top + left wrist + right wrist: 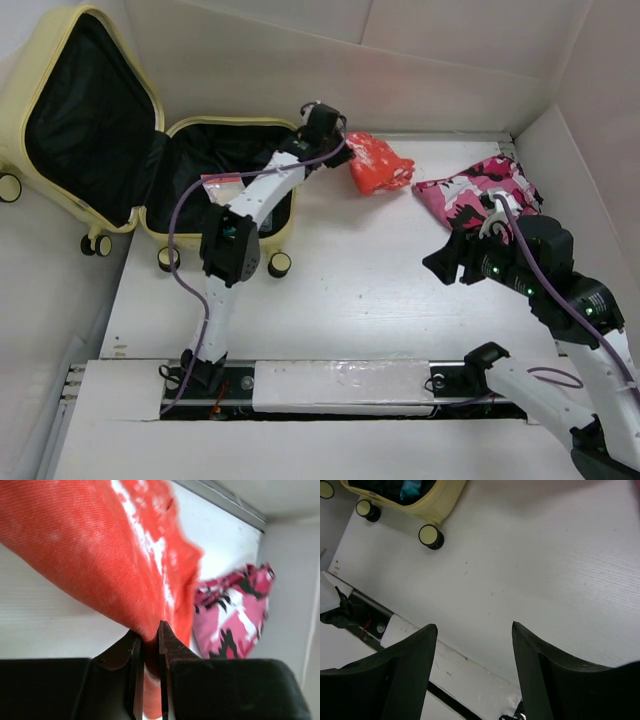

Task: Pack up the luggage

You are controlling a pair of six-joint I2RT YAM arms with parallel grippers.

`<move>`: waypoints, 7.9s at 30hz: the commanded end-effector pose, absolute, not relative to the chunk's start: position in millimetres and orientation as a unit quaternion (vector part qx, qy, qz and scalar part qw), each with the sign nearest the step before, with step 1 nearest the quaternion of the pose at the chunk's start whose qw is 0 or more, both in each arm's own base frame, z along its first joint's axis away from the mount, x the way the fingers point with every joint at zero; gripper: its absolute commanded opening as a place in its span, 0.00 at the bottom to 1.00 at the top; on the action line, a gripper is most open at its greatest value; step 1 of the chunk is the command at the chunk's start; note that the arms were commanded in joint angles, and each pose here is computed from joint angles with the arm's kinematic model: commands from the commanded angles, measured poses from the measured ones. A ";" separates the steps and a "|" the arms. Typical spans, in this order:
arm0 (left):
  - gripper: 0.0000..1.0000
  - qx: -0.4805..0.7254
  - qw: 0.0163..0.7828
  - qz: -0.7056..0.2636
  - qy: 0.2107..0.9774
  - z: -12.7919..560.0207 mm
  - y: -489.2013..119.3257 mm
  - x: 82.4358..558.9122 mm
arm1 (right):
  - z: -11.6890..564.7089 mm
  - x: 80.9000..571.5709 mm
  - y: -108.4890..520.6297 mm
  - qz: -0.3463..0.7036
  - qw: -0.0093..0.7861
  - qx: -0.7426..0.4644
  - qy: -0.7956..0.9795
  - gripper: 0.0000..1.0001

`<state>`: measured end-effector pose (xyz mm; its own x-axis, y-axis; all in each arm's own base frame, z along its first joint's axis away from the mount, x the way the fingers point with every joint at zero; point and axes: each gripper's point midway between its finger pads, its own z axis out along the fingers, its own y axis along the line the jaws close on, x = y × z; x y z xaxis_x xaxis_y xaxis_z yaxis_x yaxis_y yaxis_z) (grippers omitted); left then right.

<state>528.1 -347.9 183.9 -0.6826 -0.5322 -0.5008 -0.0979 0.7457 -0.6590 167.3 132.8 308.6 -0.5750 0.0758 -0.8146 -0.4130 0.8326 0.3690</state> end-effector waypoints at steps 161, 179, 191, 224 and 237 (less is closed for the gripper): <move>0.00 -0.234 0.486 -0.229 0.810 301.1 12.7 539.9 | 369.3 223.0 108.0 0.254 0.545 0.025 0.798 0.58; 0.44 -0.397 0.465 -0.050 0.790 254.4 140.0 462.7 | 358.5 213.9 111.5 0.260 0.529 0.007 0.807 0.58; 0.62 -0.484 0.573 -0.003 0.661 358.4 113.8 312.3 | 299.1 188.2 167.2 0.364 0.436 -0.125 0.813 0.11; 0.78 -0.593 0.414 0.326 0.609 368.7 235.8 252.0 | 265.4 157.7 241.4 0.432 0.349 -0.272 0.786 0.63; 0.70 -0.580 0.433 0.304 0.620 380.3 253.8 299.4 | 262.4 158.3 241.4 0.424 0.344 -0.269 0.793 0.63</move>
